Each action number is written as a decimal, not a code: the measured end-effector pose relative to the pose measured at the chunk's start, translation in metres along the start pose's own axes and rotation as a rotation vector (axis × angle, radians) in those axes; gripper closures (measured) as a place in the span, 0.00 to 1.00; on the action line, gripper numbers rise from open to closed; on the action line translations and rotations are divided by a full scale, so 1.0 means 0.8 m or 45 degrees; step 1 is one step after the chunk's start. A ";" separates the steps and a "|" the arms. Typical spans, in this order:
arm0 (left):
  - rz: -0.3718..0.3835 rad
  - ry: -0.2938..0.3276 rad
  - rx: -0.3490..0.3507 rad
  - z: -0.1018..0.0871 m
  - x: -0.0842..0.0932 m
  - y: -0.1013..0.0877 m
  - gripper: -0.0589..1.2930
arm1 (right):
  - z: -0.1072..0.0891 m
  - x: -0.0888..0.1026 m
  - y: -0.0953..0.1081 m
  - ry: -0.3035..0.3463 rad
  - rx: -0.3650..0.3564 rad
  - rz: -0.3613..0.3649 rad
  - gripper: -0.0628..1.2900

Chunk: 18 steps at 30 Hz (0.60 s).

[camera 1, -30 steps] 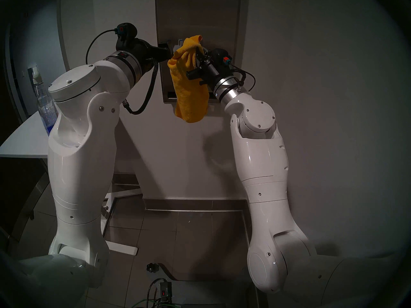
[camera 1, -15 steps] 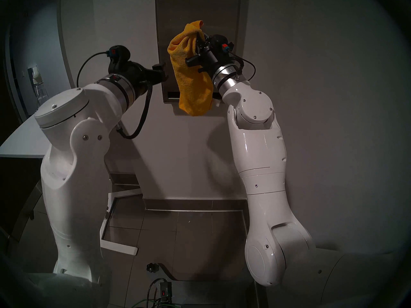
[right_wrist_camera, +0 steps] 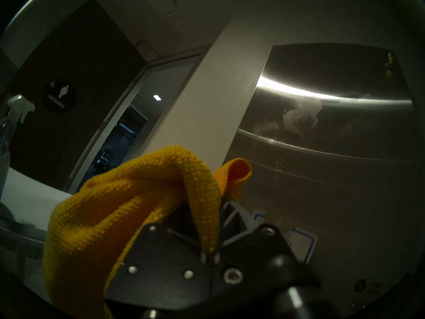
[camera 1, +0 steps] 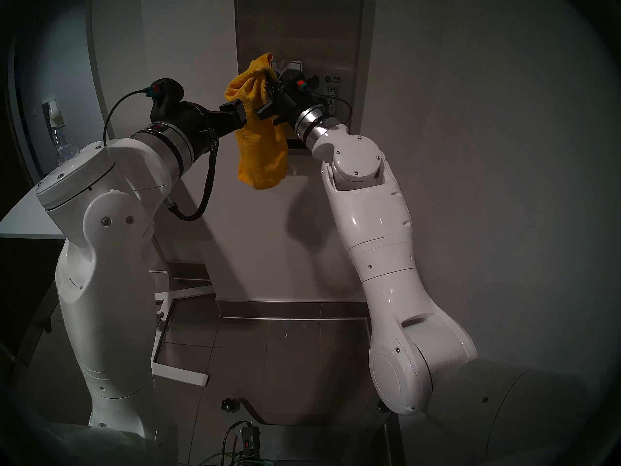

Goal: Pick up the cloth and wipe the surface

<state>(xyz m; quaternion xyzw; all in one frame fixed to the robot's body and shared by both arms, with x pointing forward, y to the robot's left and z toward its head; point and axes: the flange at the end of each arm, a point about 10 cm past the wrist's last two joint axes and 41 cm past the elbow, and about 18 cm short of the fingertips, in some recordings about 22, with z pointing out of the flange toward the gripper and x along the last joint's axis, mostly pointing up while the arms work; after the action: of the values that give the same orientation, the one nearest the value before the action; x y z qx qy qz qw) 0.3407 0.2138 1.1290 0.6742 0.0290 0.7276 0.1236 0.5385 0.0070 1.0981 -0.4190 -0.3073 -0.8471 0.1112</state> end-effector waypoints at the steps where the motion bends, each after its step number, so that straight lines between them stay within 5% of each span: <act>1: -0.005 0.001 -0.002 0.000 0.000 0.000 0.03 | 0.002 -0.004 0.000 -0.012 0.001 -0.006 0.98; 18: -0.040 0.003 -0.017 -0.002 0.002 -0.003 0.03 | 0.029 -0.014 0.027 -0.088 -0.133 -0.096 0.98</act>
<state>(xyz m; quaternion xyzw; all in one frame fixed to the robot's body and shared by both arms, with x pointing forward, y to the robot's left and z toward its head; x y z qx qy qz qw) 0.3396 0.2163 1.1296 0.6720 0.0349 0.7265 0.1393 0.5702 0.0032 1.1091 -0.4415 -0.2818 -0.8506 0.0465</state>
